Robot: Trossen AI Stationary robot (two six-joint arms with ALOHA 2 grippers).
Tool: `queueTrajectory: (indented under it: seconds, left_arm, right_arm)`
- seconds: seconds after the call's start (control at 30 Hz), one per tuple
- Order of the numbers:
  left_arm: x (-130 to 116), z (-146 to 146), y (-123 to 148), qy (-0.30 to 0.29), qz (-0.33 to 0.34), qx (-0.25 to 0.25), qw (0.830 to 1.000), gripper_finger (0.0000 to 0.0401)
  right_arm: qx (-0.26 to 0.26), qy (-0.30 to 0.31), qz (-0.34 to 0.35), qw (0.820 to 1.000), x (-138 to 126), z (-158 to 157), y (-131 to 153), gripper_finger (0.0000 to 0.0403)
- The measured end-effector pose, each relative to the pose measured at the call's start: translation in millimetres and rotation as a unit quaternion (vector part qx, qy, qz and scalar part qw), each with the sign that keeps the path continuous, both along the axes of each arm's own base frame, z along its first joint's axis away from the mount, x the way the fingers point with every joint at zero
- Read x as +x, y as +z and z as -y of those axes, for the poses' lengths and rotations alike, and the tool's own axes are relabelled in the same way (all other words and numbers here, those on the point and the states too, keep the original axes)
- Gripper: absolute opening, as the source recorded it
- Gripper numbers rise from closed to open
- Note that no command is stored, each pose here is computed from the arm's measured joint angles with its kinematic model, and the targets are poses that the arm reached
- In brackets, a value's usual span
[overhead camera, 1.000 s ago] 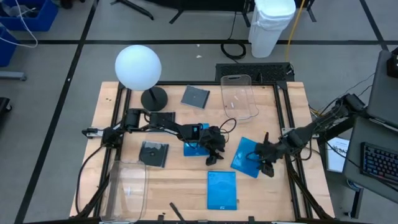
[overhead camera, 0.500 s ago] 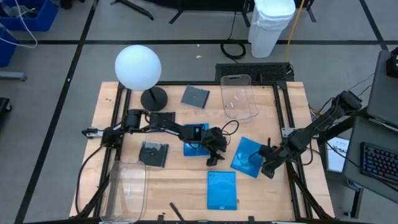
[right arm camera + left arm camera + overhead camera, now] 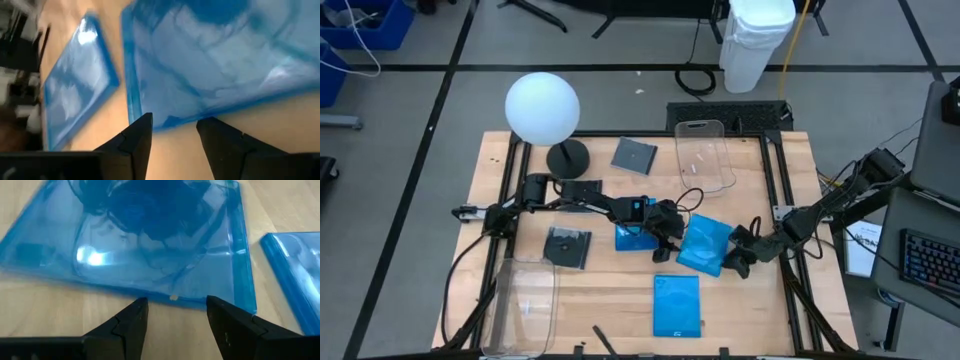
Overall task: Pick & place jewel cases by type
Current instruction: Put the top right blue CD case into the top transparent bin
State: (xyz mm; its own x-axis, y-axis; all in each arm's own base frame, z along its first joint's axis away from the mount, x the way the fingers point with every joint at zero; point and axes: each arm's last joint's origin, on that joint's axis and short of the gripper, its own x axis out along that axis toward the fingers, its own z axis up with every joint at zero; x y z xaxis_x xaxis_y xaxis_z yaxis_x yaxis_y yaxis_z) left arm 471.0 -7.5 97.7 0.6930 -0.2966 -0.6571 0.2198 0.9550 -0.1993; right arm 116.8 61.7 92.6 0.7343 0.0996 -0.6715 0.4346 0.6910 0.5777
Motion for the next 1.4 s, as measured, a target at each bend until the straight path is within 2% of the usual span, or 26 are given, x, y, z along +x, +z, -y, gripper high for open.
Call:
queueTrajectory:
  seconds: [0.47, 0.6, 0.77, 1.0, 1.1, 1.23, 1.4]
  left_arm:
    - [-1, -1, -2, 0.013, -0.012, 0.001, 1.0, 0.0207]
    - [4, 1, -2, 0.013, 0.022, 0.012, 1.0, 0.0207]
    - [6, 3, 2, 0.014, 0.038, 0.008, 0.999, 0.0207]
    - [5, 3, 1, 0.014, 0.03, 0.01, 0.999, 0.0207]
    - [5, 3, 1, 0.013, 0.03, 0.012, 0.999, 0.0207]
    - [3, 3, 5, 0.002, 0.029, 0.026, 0.999, 0.0207]
    - [0, 11, 26, -0.021, 0.042, 0.039, 0.998, 0.0207]
  right_arm:
    - [-0.036, 0.0, 0.054, 0.998, 4, 3, 6, 0.015]
    - [-0.063, -0.086, 0.132, 0.986, 12, 6, 20, 0.0149]
    - [-0.079, -0.093, 0.168, 0.978, 16, 8, 26, 0.0143]
    - [-0.07, -0.068, 0.151, 0.984, 19, 12, 24, 0.0118]
    - [-0.075, -0.038, 0.16, 0.984, 20, 12, 26, 0.0085]
    - [-0.082, 0.028, 0.226, 0.97, 24, 7, 39, 0.0015]
    - [-0.076, 0.071, 0.29, 0.951, 24, 1, 52, 0.0004]
